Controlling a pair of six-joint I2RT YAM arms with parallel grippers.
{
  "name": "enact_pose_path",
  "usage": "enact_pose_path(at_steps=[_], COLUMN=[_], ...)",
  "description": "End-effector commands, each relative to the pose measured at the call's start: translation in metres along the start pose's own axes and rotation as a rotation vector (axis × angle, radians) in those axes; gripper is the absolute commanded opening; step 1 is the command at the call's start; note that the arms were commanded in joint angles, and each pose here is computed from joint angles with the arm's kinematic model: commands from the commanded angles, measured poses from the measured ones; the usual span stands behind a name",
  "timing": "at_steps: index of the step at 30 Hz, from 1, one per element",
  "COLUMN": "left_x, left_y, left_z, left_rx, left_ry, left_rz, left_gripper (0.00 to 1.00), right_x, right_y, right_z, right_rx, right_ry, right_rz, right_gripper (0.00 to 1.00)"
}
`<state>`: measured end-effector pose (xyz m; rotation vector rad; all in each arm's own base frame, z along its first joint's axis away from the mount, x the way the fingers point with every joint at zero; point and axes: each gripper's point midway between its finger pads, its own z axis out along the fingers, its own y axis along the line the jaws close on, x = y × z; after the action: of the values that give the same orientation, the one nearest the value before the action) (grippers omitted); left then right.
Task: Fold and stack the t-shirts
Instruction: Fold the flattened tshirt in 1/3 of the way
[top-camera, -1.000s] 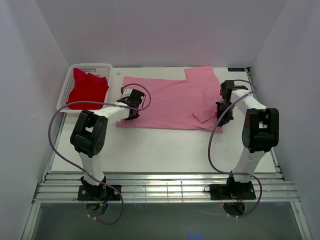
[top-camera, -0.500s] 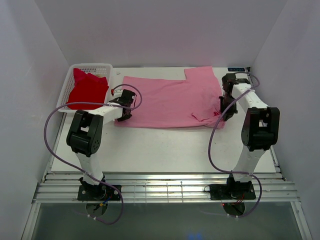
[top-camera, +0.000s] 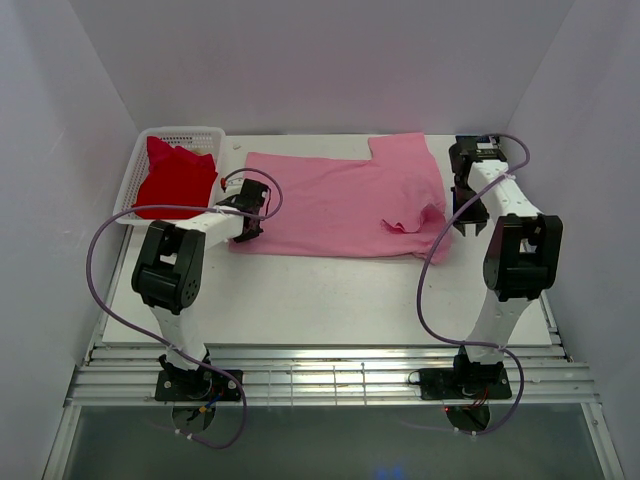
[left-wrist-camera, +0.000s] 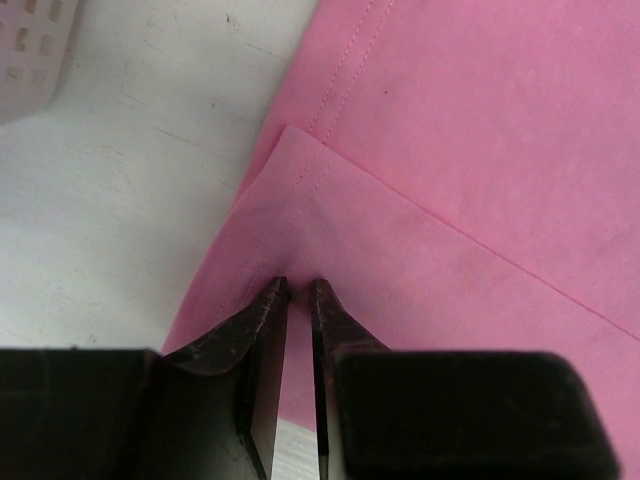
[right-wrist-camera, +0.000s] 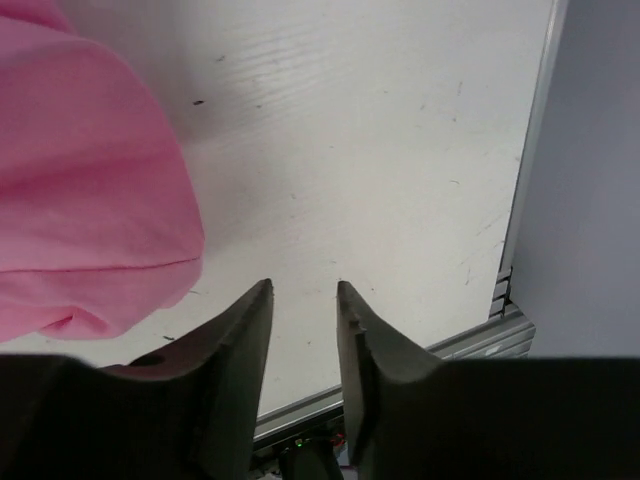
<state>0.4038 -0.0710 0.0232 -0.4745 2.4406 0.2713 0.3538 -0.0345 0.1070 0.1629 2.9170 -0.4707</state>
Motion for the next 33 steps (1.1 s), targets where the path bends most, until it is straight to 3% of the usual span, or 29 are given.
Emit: enact_pose_path(at_steps=[1,3,7,10,13,20,33], left_x=[0.011,0.005,-0.006,-0.009,-0.009,-0.011,-0.014], left_y=[0.012,0.011,0.005,0.0,-0.006,-0.007,-0.004], left_z=[-0.007,-0.012,-0.02,-0.021,-0.021,-0.024,-0.026], left_rx=[-0.006,0.005,0.035,0.053,0.07,0.071,0.059], left_ry=[0.038,0.024,0.006,0.007,0.019,0.014,0.0], left_rz=[0.025,0.016,0.001,-0.002,-0.002,-0.007,-0.008], left_gripper=[0.26,0.26,0.26,0.25,0.25,0.25,0.25], right_x=[0.006,0.005,0.015,0.039,0.058,0.069,0.043], right_y=[-0.025,-0.026,0.013,0.066,0.087,0.102,0.088], right_z=[-0.011,-0.016,-0.021,-0.019,-0.006,0.023,0.054], right_rx=[0.1,0.096,-0.138,-0.423,-0.495,-0.492,-0.326], right_ry=[-0.005,-0.02,0.002,0.086,0.169,0.257,0.214], right_rz=[0.019,0.028,0.01,-0.012,-0.038,-0.069,-0.034], right_gripper=[0.41,0.48,0.49,0.51,0.56,0.57,0.57])
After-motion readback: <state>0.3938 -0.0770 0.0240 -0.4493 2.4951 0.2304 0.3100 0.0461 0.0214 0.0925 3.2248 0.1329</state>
